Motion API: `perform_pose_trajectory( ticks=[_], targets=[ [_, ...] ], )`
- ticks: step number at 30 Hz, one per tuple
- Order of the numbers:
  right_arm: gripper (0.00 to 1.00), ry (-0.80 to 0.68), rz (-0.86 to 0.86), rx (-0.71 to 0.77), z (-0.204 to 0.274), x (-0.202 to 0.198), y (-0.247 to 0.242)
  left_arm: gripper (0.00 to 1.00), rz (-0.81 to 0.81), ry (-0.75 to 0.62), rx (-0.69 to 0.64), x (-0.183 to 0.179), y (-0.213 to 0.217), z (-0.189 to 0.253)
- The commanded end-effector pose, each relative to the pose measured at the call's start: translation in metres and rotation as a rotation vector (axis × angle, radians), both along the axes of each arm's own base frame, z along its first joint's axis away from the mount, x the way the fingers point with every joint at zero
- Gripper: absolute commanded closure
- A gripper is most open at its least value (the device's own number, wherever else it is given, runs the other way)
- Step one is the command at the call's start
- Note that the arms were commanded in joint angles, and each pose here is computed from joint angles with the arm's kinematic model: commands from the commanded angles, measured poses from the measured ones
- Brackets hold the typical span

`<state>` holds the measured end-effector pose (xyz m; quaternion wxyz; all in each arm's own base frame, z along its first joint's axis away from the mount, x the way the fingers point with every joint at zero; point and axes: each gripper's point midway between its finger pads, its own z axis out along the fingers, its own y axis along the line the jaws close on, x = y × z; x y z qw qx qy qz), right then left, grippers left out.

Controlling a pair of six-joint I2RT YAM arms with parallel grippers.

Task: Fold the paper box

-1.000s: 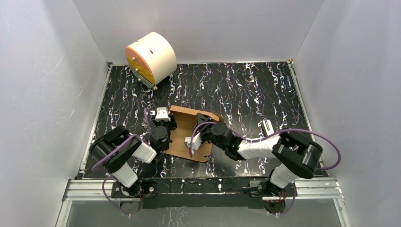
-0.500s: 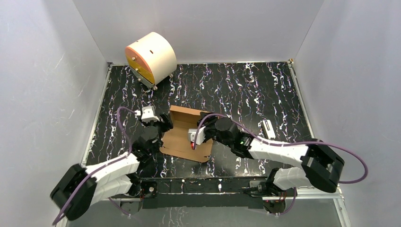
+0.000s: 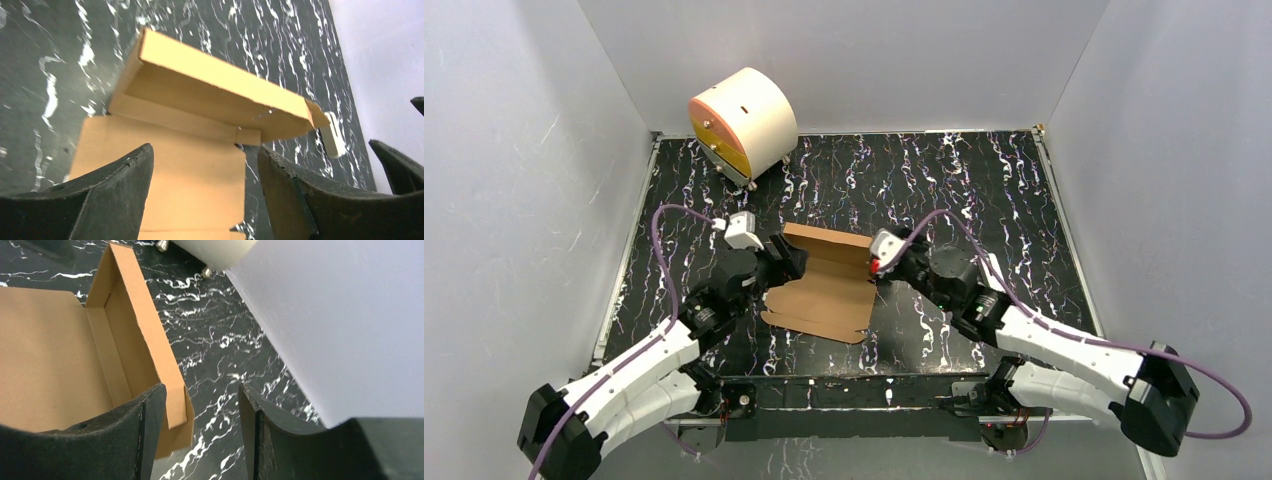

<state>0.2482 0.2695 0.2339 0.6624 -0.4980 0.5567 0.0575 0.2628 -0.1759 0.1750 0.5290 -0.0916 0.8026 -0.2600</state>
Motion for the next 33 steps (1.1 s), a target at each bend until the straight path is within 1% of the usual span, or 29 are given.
perform_pose_trajectory(
  ticks=[1,6,9,11,15,19,22,25,27,31,33],
  targets=[
    [0.36,0.106,-0.096,0.220,0.001,0.003,-0.028,0.27,-0.139,0.147,-0.145,-0.018,-0.037,-0.001],
    [0.37,0.177,-0.110,0.314,-0.024,-0.004,-0.044,0.26,-0.202,0.175,-0.225,-0.023,-0.064,0.003],
    [0.37,0.191,-0.138,0.393,-0.032,-0.004,-0.053,0.25,-0.225,0.171,-0.264,-0.027,-0.079,0.003],
    [0.38,0.202,-0.152,0.420,-0.039,-0.002,-0.057,0.24,-0.241,0.169,-0.284,-0.029,-0.090,0.004],
    [0.38,0.228,-0.150,0.430,-0.055,0.001,-0.060,0.24,-0.246,0.161,-0.279,-0.028,-0.104,0.004],
    [0.40,0.243,-0.154,0.454,-0.064,0.009,-0.063,0.24,-0.259,0.174,-0.275,-0.025,-0.118,-0.002],
    [0.44,0.275,-0.180,0.469,-0.075,0.016,-0.064,0.24,-0.270,0.168,-0.302,-0.022,-0.129,-0.001],
    [0.47,0.293,-0.158,0.493,-0.082,0.017,-0.058,0.24,-0.272,0.164,-0.306,-0.019,-0.137,-0.001],
    [0.48,0.281,-0.130,0.504,-0.080,0.018,-0.052,0.24,-0.275,0.164,-0.305,-0.016,-0.142,-0.002],
    [0.49,0.276,-0.119,0.498,-0.084,0.025,-0.046,0.25,-0.261,0.162,-0.318,-0.011,-0.149,-0.004],
    [0.51,0.271,-0.127,0.498,-0.086,0.029,-0.045,0.25,-0.256,0.159,-0.318,-0.008,-0.152,-0.004]
  ],
)
